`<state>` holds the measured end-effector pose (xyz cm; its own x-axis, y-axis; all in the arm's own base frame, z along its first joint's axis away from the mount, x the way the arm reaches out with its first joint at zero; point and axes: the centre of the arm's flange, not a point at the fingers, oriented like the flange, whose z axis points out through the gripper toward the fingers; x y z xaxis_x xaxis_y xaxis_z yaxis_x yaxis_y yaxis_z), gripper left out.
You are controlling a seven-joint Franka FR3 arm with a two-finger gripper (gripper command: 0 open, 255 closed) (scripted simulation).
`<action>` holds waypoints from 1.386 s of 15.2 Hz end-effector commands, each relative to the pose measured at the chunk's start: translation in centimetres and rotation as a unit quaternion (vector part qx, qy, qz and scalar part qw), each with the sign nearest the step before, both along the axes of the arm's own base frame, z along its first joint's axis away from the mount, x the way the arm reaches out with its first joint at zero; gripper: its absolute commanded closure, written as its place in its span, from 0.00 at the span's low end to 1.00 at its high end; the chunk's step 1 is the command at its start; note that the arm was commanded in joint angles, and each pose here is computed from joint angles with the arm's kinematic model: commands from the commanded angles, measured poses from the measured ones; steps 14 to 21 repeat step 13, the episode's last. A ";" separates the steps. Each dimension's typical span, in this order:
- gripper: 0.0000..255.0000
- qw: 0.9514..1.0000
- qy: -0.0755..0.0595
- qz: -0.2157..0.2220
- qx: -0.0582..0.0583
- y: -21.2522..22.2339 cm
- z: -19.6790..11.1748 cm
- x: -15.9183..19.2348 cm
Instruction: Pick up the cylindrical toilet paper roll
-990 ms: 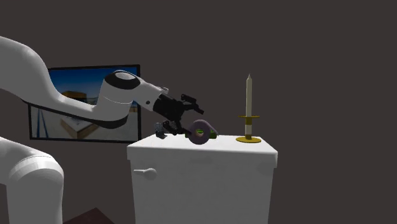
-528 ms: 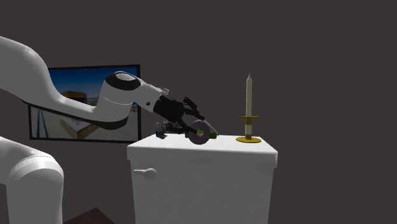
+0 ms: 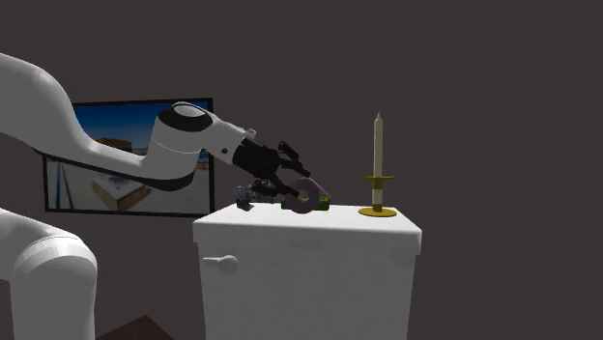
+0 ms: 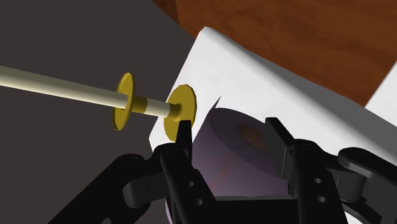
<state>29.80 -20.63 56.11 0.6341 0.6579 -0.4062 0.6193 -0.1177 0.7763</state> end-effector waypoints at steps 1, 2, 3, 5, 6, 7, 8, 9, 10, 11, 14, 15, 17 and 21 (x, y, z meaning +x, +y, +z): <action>1.00 1.000 0.000 0.000 0.000 0.0 1.1 0.0; 1.00 1.000 0.000 0.000 0.000 0.0 1.6 0.0; 1.00 1.000 0.000 0.000 0.000 0.0 2.1 0.0; 1.00 1.000 0.000 0.000 0.000 0.0 3.2 0.0; 1.00 1.000 0.000 0.000 0.000 0.0 3.7 0.0; 1.00 1.000 0.000 0.000 0.000 0.0 4.3 0.0; 1.00 1.000 0.000 0.000 0.000 0.0 4.8 0.0; 1.00 1.000 0.000 0.000 0.000 0.0 5.3 0.0; 1.00 1.000 0.000 0.000 0.000 0.0 5.8 0.0; 1.00 1.000 0.000 0.000 0.000 0.0 6.4 0.0; 1.00 1.000 0.000 0.000 0.000 0.0 6.4 0.0; 1.00 1.000 0.000 0.000 0.000 0.0 6.4 0.0; 1.00 1.000 0.000 0.000 0.000 0.0 6.4 0.0; 1.00 1.000 0.000 0.000 0.000 0.0 6.4 0.0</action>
